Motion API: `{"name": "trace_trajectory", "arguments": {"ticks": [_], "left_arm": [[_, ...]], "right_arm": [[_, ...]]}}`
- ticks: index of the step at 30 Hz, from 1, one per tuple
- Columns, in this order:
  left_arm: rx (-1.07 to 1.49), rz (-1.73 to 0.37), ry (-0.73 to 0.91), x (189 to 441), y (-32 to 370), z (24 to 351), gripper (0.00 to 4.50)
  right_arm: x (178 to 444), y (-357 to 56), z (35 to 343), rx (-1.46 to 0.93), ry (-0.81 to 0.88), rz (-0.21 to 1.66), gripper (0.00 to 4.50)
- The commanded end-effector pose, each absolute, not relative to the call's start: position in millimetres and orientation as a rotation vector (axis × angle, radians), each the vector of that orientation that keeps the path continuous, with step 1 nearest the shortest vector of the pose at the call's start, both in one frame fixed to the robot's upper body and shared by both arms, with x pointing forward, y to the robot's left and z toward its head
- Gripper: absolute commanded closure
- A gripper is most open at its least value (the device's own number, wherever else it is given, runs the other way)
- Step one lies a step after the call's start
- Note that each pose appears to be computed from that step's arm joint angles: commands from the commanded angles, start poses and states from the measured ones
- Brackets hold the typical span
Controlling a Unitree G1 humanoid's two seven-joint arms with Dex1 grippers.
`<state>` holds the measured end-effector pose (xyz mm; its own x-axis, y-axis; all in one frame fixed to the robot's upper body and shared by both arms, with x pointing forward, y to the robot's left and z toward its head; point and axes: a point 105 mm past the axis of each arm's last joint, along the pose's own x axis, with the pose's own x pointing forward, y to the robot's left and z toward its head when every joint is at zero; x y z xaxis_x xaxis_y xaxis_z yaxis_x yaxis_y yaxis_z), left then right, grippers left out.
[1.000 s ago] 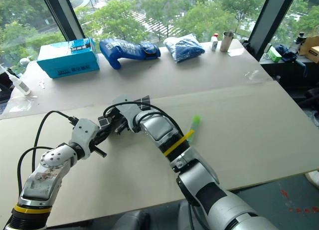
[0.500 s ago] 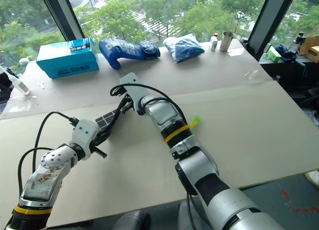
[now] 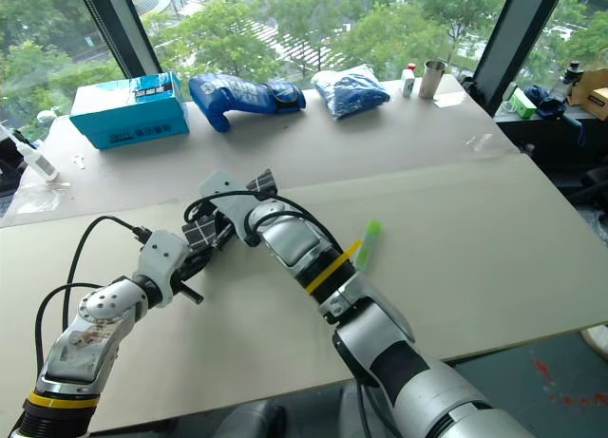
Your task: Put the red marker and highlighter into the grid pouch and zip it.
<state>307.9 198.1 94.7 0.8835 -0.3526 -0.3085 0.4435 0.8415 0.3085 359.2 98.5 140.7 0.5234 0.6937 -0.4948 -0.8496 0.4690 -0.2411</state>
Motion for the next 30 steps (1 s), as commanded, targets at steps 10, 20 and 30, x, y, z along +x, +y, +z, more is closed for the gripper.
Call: {"name": "trace_trajectory", "arguments": {"ticks": [10,20,30], "left_arm": [[0.394,-0.418,0.188,308,194,106,4.50],[0.391,-0.412,0.184,312,193,106,4.50],[0.389,-0.407,0.178,316,193,108,4.50]], "right_arm": [[401,58,160,-0.401,0.287,0.802,4.49],[388,36,152,-0.223,0.362,0.793,4.49],[369,36,158,-0.118,0.335,0.877,2.33]]}}
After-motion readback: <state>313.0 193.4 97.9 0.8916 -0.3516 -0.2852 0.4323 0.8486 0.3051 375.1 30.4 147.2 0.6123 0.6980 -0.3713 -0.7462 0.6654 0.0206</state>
